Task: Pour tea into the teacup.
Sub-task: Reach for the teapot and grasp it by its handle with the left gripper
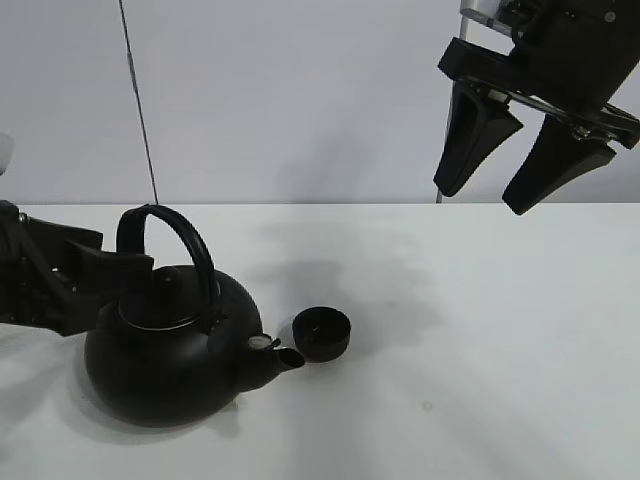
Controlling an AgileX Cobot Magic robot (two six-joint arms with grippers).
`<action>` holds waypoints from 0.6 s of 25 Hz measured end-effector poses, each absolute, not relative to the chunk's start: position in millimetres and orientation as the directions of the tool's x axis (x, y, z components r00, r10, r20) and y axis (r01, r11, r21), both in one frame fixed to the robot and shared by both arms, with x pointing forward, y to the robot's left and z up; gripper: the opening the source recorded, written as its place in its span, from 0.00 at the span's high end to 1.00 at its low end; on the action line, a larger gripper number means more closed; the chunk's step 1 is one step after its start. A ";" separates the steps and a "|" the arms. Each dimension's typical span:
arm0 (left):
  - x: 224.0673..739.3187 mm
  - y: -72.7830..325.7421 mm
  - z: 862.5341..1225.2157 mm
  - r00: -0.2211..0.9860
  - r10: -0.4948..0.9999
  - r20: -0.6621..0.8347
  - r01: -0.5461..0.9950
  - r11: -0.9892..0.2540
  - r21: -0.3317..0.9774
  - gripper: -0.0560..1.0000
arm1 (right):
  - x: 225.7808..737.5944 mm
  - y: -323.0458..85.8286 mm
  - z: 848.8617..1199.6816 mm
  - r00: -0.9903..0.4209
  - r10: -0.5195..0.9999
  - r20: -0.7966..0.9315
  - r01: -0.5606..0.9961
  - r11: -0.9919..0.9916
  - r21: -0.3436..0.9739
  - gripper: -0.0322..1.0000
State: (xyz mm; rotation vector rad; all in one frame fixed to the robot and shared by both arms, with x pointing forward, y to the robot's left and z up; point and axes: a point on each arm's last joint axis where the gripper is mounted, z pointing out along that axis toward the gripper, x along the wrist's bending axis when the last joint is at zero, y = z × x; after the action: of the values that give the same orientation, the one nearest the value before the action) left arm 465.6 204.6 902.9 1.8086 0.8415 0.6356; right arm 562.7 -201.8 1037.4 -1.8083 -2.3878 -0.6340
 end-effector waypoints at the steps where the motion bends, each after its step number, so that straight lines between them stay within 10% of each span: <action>1: 467.1 204.0 903.7 0.614 0.788 0.037 0.240 -0.232 0.943 0.51 | 562.7 -201.8 1037.4 -0.300 0.903 0.307 0.936 0.218 0.275 0.51; 15: 477.8 200.9 910.0 0.611 0.789 0.066 0.170 -0.212 0.962 0.51 | 562.7 -201.8 1037.4 -0.297 0.904 0.308 0.937 0.215 0.274 0.51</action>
State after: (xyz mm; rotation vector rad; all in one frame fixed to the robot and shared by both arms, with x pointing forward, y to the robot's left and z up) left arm 477.8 200.9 910.0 1.7218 0.7919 0.6926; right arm 562.7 -201.8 1037.4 -1.8110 -2.3844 -0.6327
